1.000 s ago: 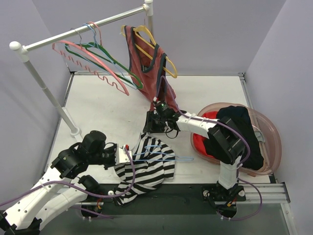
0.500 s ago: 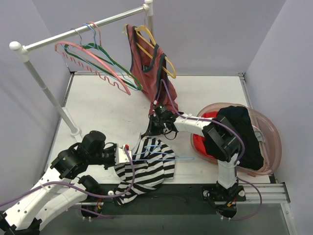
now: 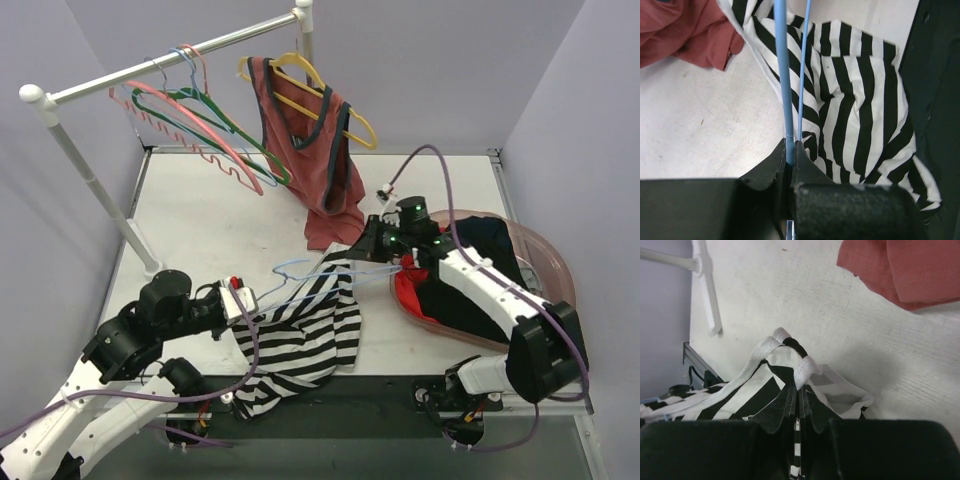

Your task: Place the tank top on the hanger

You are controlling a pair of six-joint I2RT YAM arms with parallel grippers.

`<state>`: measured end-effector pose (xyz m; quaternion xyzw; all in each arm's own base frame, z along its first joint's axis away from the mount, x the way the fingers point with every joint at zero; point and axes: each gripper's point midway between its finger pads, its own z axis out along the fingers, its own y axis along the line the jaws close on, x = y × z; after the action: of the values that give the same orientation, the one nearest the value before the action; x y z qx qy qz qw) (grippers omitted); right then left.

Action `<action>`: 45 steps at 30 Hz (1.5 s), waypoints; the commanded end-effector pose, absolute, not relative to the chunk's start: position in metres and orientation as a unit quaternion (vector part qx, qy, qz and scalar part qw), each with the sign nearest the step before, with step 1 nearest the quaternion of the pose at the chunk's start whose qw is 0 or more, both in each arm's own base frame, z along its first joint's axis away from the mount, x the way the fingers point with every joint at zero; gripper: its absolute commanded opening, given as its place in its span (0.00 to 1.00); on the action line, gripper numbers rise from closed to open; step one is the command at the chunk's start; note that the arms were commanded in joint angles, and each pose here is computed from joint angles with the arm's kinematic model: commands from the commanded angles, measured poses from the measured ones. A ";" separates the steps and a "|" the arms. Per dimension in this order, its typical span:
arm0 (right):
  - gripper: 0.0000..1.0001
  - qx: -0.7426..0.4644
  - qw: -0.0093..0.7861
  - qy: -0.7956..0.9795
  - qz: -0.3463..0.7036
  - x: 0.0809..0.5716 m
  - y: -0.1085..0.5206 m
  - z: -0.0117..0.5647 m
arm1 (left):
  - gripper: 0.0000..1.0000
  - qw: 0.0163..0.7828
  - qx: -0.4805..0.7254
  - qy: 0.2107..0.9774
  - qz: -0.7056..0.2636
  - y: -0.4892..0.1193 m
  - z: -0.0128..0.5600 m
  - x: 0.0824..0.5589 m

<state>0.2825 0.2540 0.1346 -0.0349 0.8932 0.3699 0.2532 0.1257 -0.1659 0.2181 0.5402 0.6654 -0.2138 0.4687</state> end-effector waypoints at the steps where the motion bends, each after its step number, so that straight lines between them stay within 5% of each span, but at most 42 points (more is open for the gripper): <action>1: 0.00 -0.082 0.258 0.869 0.415 0.263 0.221 0.164 | 0.00 0.550 0.449 0.661 -0.245 -0.172 0.281 0.138; 14: 0.00 -0.101 0.373 0.771 0.506 0.235 0.165 0.273 | 0.00 0.551 0.301 0.712 -0.315 -0.176 0.312 0.146; 45: 0.00 -0.085 0.534 0.687 0.486 0.258 0.113 0.417 | 0.00 0.462 0.393 0.706 -0.365 -0.197 0.289 0.114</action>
<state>0.2542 0.1185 0.3889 -0.0619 0.7109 0.5016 0.4892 0.1216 -0.1960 0.2760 0.3757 0.7245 -0.3529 0.4577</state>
